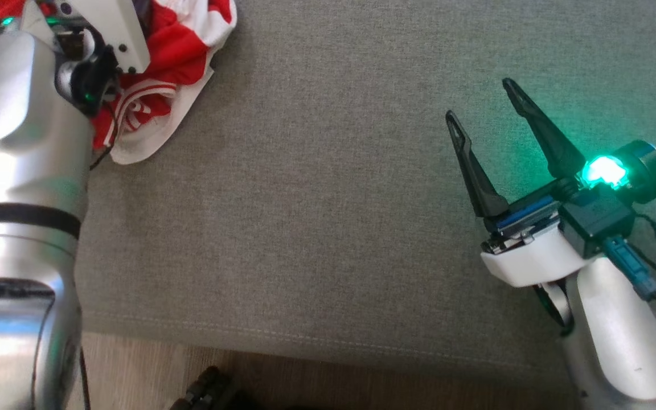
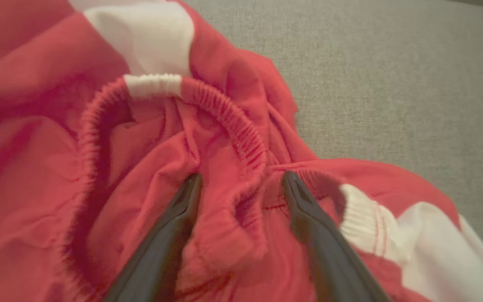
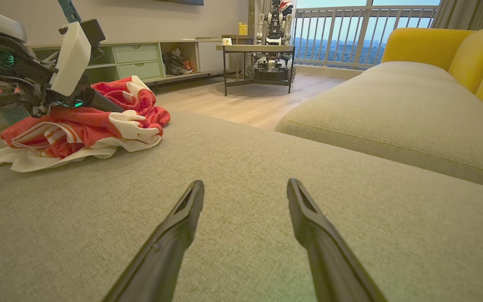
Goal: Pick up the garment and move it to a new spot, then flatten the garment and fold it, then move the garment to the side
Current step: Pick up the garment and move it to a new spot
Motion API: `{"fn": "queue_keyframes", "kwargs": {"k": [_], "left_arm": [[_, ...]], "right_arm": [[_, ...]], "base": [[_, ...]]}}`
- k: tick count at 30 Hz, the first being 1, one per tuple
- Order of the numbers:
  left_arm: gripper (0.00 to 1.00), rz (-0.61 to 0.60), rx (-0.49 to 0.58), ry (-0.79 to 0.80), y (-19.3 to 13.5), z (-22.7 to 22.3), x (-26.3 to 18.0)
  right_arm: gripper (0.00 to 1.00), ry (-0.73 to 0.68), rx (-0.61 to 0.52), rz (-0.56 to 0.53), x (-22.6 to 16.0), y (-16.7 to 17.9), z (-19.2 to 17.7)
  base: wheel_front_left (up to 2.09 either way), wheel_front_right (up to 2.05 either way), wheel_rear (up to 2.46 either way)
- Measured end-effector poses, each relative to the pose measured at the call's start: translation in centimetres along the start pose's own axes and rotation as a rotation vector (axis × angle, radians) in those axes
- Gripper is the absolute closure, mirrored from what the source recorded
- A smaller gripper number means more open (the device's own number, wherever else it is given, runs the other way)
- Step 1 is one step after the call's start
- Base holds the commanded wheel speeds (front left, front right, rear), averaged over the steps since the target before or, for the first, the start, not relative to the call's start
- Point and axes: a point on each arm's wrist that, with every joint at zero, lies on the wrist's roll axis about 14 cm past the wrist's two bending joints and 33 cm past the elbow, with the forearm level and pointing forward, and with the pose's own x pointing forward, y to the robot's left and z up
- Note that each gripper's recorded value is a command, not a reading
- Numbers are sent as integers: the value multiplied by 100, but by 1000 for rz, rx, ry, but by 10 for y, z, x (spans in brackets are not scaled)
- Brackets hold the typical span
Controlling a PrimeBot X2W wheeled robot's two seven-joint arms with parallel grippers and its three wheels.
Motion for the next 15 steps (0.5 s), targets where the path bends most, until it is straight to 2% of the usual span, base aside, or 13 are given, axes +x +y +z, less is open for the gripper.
{"fn": "queue_keyframes", "kwargs": {"k": [3,4,5,9,15], "left_arm": [[0,15,53,32,5,-5,2],[4,15,57,21,5,-4,2],[100,16,63,1,5,-3,2],[100,24,91,-112,9,10,-3],[100,56,150,-398,15,58,-34]], "right_arm": [[0,-7,0,1,2,-1,1],[0,-8,1,1,3,0,1],[0,-8,1,1,3,0,1],[0,-19,-2,1,3,0,6],[0,-56,-15,8,3,7,28]], "base": [[0,0,0],[0,0,0],[0,0,0],[0,0,0],[0,0,0]]}}
